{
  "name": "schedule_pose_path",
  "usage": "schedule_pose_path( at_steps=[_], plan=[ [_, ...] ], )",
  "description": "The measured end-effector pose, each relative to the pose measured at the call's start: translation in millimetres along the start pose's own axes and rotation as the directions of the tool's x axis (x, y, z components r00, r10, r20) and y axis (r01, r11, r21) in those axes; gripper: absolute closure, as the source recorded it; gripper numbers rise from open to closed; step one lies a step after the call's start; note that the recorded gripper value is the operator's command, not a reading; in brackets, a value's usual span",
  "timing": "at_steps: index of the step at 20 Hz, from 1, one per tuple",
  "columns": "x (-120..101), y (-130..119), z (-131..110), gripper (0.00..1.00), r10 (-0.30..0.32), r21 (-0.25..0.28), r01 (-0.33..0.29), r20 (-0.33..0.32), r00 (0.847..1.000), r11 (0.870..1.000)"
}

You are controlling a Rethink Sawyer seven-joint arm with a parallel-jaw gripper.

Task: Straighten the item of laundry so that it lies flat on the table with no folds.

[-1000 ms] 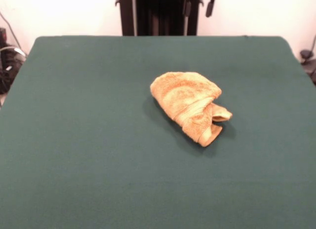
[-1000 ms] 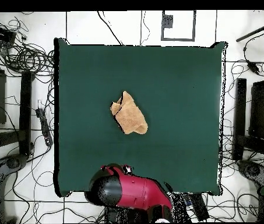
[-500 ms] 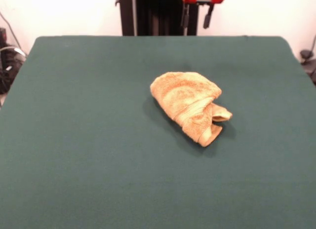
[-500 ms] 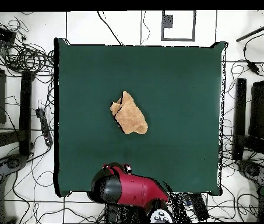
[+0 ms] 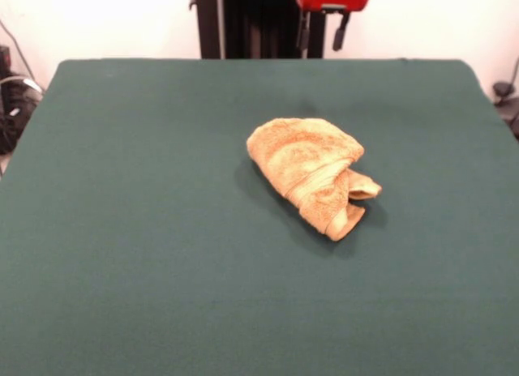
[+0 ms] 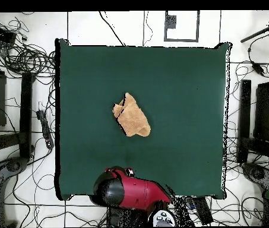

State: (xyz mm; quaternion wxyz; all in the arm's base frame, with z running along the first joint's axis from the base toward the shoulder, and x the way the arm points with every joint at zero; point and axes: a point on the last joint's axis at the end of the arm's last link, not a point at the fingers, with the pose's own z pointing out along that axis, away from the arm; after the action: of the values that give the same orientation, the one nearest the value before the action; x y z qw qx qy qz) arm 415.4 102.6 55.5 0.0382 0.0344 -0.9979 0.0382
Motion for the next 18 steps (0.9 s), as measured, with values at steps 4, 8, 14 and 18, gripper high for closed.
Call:
schedule_pose_path(
  at_steps=[4, 8, 14, 18],
  plan=[
    [2.1, 0.4, 3.2, 0.00, -0.001, -0.001, 0.001, -0.009, 1.000, 1.000],
    [3.2, 0.7, 4.7, 0.00, -0.001, -0.001, 0.001, -0.013, 1.000, 1.000],
    [3.1, 0.7, 4.6, 0.00, -0.001, -0.001, 0.001, -0.013, 1.000, 1.000],
    [3.1, 1.0, 4.6, 0.00, -0.002, -0.001, 0.002, -0.013, 1.000, 1.000]
  ],
)
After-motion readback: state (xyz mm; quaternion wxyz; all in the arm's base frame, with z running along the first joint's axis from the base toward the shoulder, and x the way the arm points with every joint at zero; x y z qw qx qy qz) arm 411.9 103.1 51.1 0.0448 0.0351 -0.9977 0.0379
